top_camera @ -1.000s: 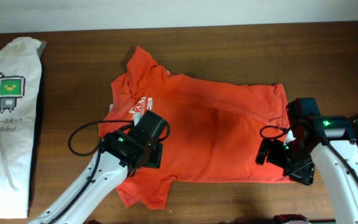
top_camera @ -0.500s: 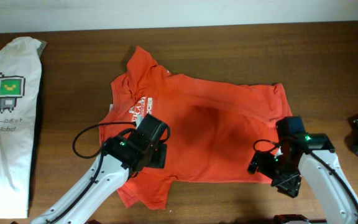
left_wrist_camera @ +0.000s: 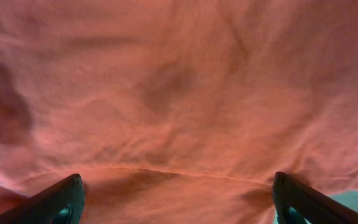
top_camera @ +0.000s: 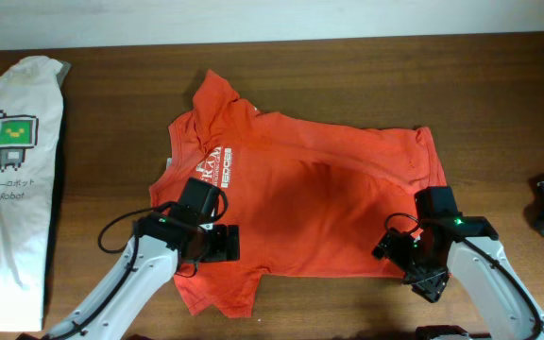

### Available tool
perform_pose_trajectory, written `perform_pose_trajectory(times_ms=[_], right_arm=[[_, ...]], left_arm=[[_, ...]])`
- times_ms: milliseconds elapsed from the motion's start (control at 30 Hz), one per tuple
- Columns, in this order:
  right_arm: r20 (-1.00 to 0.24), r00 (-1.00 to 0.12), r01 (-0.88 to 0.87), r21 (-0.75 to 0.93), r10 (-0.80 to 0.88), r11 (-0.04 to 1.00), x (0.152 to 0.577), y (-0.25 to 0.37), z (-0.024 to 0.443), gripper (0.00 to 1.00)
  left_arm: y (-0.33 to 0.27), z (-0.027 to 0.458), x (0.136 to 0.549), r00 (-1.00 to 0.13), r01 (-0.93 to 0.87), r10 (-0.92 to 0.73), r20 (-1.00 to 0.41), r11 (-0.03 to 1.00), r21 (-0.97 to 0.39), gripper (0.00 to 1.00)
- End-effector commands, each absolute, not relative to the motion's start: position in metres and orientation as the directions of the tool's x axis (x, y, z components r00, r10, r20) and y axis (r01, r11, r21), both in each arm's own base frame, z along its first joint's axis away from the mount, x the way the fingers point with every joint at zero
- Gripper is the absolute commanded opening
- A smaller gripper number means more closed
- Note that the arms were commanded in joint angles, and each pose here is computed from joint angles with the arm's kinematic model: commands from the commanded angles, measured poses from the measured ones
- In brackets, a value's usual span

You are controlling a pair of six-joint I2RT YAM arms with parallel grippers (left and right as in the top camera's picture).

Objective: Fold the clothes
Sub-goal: 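Move both grippers to the red T-shirt's lower sides and grasp, then fold the red T-shirt's bottom half upward with both grippers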

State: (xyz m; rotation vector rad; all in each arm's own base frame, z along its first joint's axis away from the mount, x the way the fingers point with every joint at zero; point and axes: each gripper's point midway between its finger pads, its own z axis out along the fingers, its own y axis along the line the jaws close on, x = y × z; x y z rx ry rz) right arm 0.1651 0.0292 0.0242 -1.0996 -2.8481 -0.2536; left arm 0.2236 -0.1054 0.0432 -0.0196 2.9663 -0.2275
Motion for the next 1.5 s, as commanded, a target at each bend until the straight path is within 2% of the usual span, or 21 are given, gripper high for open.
perform_pose_trajectory(times_ms=[0, 167, 400, 433, 467, 533, 567, 633, 667, 733, 767, 800, 833, 867, 900, 967, 1200, 1367, 1433, 1467], right_arm=[[0.125, -0.714, 0.7, 0.113, 0.689, 0.705, 0.164, 0.027, 0.017, 0.99], [0.112, -0.642, 0.766, 0.13, 0.759, 0.629, 0.175, 0.005, 0.01, 0.99], [0.206, -0.586, 0.809, 0.096, 0.784, 0.579, 0.177, -0.008, -0.024, 1.0], [0.215, -0.584, 0.81, 0.098, 0.782, 0.578, 0.18, -0.007, -0.03, 0.95], [0.226, -0.583, 0.811, 0.104, 0.78, 0.576, 0.182, -0.005, -0.034, 0.79], [0.264, -0.578, 0.814, 0.126, 0.772, 0.567, 0.185, 0.001, -0.043, 0.54], [0.278, -0.575, 0.816, 0.128, 0.769, 0.564, 0.185, 0.003, -0.046, 0.43], [0.277, -0.596, 0.801, 0.133, 0.754, 0.584, 0.185, 0.003, -0.048, 0.46], [0.273, -0.597, 0.8, 0.137, 0.754, 0.584, 0.186, 0.003, -0.048, 0.42], [0.264, -0.604, 0.796, 0.145, 0.752, 0.588, 0.188, 0.002, -0.048, 0.29], [0.261, -0.612, 0.789, 0.149, 0.746, 0.595, 0.189, 0.002, -0.048, 0.18], [0.261, -0.613, 0.789, 0.149, 0.746, 0.596, 0.189, 0.002, -0.048, 0.17], [0.26, -0.615, 0.787, 0.15, 0.744, 0.598, 0.189, 0.002, -0.048, 0.15], [0.26, -0.616, 0.787, 0.15, 0.744, 0.598, 0.189, 0.002, -0.048, 0.14], [0.26, -0.615, 0.787, 0.15, 0.744, 0.598, 0.189, 0.002, -0.048, 0.14], [0.259, -0.616, 0.787, 0.151, 0.744, 0.599, 0.19, 0.002, -0.048, 0.15], [0.27, -0.634, 0.772, 0.187, 0.724, 0.607, 0.192, 0.007, -0.047, 0.16], [0.278, -0.639, 0.769, 0.203, 0.717, 0.607, 0.193, 0.01, -0.046, 0.16], [0.279, -0.639, 0.768, 0.203, 0.716, 0.607, 0.193, 0.01, -0.046, 0.16], [0.281, -0.639, 0.769, 0.205, 0.716, 0.606, 0.193, 0.011, -0.046, 0.16]], left_arm=[[-0.113, 0.041, 0.212, -0.99, -0.092, -0.116, -0.082, 0.962, -0.257, 0.96], [-0.095, 0.037, 0.204, -0.971, -0.23, -0.239, -0.011, 0.945, -0.231, 0.97], [-0.079, 0.036, 0.204, -0.952, -0.301, -0.306, 0.012, 0.928, -0.222, 0.97], [-0.079, 0.036, 0.204, -0.951, -0.303, -0.308, 0.012, 0.927, -0.223, 0.97], [-0.079, 0.036, 0.203, -0.951, -0.304, -0.308, 0.014, 0.927, -0.22, 0.97], [-0.079, 0.036, 0.201, -0.951, -0.305, -0.308, 0.023, 0.927, -0.22, 0.95], [-0.079, 0.036, 0.2, -0.951, -0.307, -0.308, 0.029, 0.927, -0.216, 0.9], [-0.078, 0.035, 0.197, -0.951, -0.309, -0.308, 0.04, 0.927, -0.21, 0.89], [-0.077, 0.035, 0.194, -0.95, -0.312, -0.308, 0.051, 0.928, -0.204, 0.7], [-0.077, 0.035, 0.191, -0.95, -0.314, -0.308, 0.059, 0.928, -0.2, 0.52], [-0.077, 0.035, 0.189, -0.949, -0.315, -0.308, 0.068, 0.928, -0.198, 0.37], [-0.076, 0.035, 0.187, -0.948, -0.317, -0.308, 0.076, 0.929, -0.193, 0.33], [-0.076, 0.035, 0.185, -0.947, -0.32, -0.309, 0.085, 0.929, -0.188, 0.38], [-0.075, 0.035, 0.182, -0.946, -0.322, -0.309, 0.095, 0.929, -0.182, 0.55], [-0.075, 0.035, 0.179, -0.941, -0.334, -0.319, 0.107, 0.926, -0.173, 0.67], [-0.073, 0.035, 0.173, -0.934, -0.351, -0.333, 0.128, 0.923, -0.156, 0.77], [-0.049, 0.031, 0.179, -0.904, -0.426, -0.421, 0.073, 0.903, -0.066, 0.78], [-0.038, 0.011, 0.189, -0.867, -0.493, -0.486, 0.108, 0.868, -0.052, 0.76], [-0.04, 0.0, 0.189, -0.862, -0.497, -0.486, 0.142, 0.867, -0.047, 0.73], [-0.041, -0.006, 0.189, -0.859, -0.498, -0.486, 0.16, 0.866, -0.042, 0.66]])
